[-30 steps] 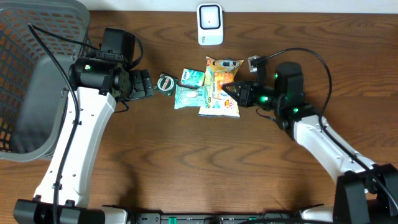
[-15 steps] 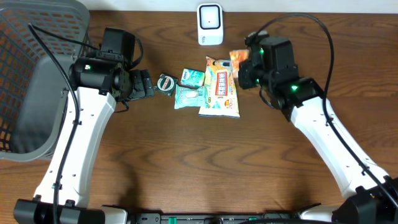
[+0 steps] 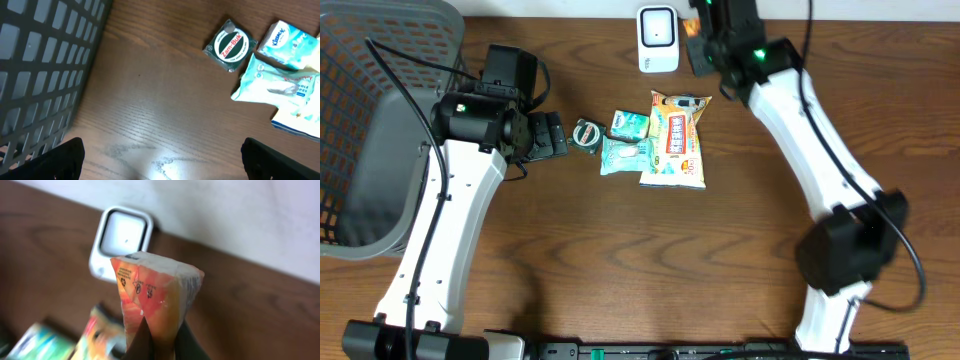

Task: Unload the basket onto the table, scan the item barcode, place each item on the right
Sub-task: 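Swing the orange box to the far right and release it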

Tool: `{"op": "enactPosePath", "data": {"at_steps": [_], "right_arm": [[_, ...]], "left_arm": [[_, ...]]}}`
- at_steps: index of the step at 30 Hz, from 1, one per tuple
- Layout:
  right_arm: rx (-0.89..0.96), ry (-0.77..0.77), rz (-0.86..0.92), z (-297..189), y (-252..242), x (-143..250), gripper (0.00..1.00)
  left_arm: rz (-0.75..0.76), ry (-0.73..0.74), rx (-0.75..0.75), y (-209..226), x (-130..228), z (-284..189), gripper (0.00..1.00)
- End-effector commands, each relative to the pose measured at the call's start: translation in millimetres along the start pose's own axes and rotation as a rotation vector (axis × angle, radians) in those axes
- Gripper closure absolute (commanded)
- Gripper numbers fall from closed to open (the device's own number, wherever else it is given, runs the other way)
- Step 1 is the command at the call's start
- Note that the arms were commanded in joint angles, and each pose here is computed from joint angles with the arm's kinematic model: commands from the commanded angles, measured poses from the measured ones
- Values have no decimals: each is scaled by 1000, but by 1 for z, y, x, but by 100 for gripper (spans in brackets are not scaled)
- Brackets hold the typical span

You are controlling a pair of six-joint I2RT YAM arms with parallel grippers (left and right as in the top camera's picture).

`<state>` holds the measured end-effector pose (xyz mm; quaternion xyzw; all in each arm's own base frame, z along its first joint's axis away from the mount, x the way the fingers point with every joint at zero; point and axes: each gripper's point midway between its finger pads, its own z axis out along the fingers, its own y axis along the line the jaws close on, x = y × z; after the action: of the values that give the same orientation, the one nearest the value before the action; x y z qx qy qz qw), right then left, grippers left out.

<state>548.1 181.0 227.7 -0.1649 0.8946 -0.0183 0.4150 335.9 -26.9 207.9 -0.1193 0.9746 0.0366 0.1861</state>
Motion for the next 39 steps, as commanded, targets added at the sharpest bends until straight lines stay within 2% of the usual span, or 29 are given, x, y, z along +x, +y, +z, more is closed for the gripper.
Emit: {"op": "enactPosePath", "data": {"at_steps": [1,5,9,13,18,20,26,32,36,39], "right_arm": [[75,-59,-94,21,-8,-26,99],[103,-174,-153,50,1,-52,99],[126,-240,-337,74,23,-59,99],[204,-241,-457,95,36,-52,99],[205,-174,-713,126,63,-24,99],[227,-147,-734,132,63,-16,99],[292,-141,-688,125,51,-22,99],[370,-163,-531,97,15,-44,99],[400,-102,-338,72,-47,-39,99],[438,-2,-174,57,-107,-14,99]], "left_arm": [[-6,-5,-16,4,-1,0,1],[-6,-5,-16,4,-1,0,1],[-6,-5,-16,4,-1,0,1],[-6,-5,-16,4,-1,0,2],[-6,-5,-16,4,-1,0,1],[-6,-5,-16,4,-1,0,1],[-6,-4,-17,4,0,0,1],[-6,-5,-16,4,-1,0,1],[-6,-5,-16,4,-1,0,1],[-6,-5,-16,4,-1,0,1]]}}
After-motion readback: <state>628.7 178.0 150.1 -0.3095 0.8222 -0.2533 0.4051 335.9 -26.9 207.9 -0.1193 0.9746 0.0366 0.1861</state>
